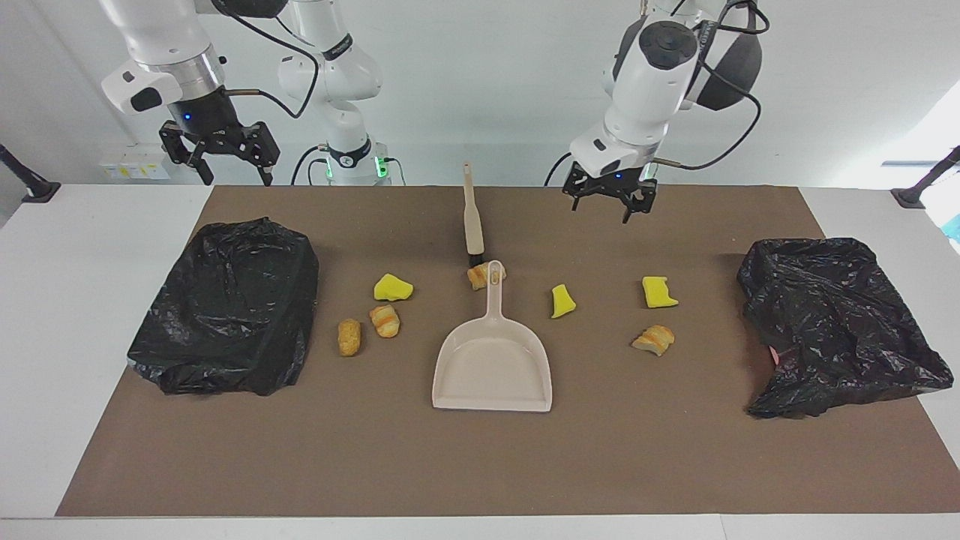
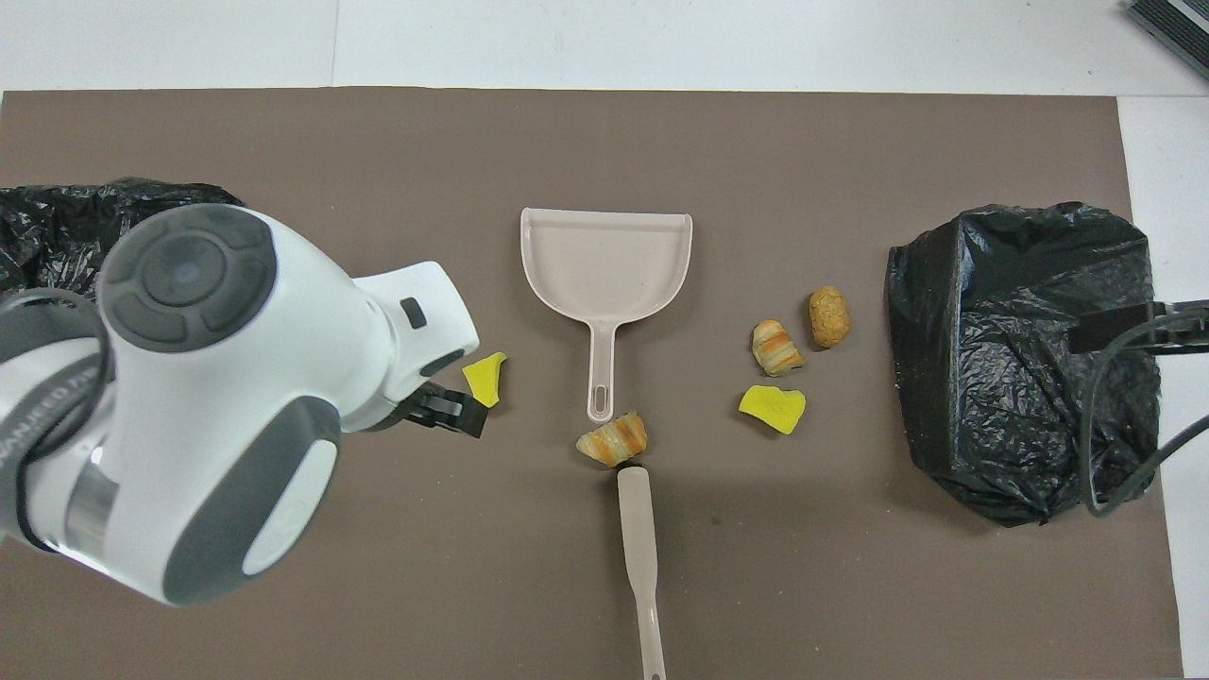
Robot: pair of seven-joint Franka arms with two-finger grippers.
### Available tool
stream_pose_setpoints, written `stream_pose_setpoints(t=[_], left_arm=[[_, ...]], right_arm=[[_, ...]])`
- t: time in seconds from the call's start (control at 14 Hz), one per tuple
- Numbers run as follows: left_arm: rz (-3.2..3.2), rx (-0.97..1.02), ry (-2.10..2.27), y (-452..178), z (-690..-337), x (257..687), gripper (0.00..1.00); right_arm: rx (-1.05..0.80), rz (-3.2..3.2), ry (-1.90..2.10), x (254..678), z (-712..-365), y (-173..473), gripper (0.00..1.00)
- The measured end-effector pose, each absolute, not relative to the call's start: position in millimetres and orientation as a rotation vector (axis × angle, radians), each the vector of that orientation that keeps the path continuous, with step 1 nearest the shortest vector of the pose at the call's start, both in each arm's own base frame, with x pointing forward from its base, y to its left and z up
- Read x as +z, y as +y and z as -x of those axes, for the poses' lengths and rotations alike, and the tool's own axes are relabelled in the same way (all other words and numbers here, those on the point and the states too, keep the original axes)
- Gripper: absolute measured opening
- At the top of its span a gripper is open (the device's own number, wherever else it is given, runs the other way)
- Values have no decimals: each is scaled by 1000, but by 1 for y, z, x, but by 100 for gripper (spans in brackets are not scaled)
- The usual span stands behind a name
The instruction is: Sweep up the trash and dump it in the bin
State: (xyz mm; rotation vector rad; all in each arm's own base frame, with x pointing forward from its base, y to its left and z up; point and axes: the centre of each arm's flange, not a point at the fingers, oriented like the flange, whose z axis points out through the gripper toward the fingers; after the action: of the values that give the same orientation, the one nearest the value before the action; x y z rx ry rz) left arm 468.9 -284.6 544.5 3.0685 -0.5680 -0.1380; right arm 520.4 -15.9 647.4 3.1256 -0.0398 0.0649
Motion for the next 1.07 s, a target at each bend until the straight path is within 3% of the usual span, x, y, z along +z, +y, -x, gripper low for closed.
stream_pose_setpoints(t=[0.57,0.85,1.07], left_arm=[[-3111,-111,-431,-396,-349,494,100],[-3086,-38,-356,-464,-247,432,100],[-3082,-41,-417,-475,-207,387,100]], right_arm=[[41,-3126,-33,640,-520,-16,100],[1,-3126,65,628,-520,-16,100],[-34,-3127,94,618,-519,-16,100]])
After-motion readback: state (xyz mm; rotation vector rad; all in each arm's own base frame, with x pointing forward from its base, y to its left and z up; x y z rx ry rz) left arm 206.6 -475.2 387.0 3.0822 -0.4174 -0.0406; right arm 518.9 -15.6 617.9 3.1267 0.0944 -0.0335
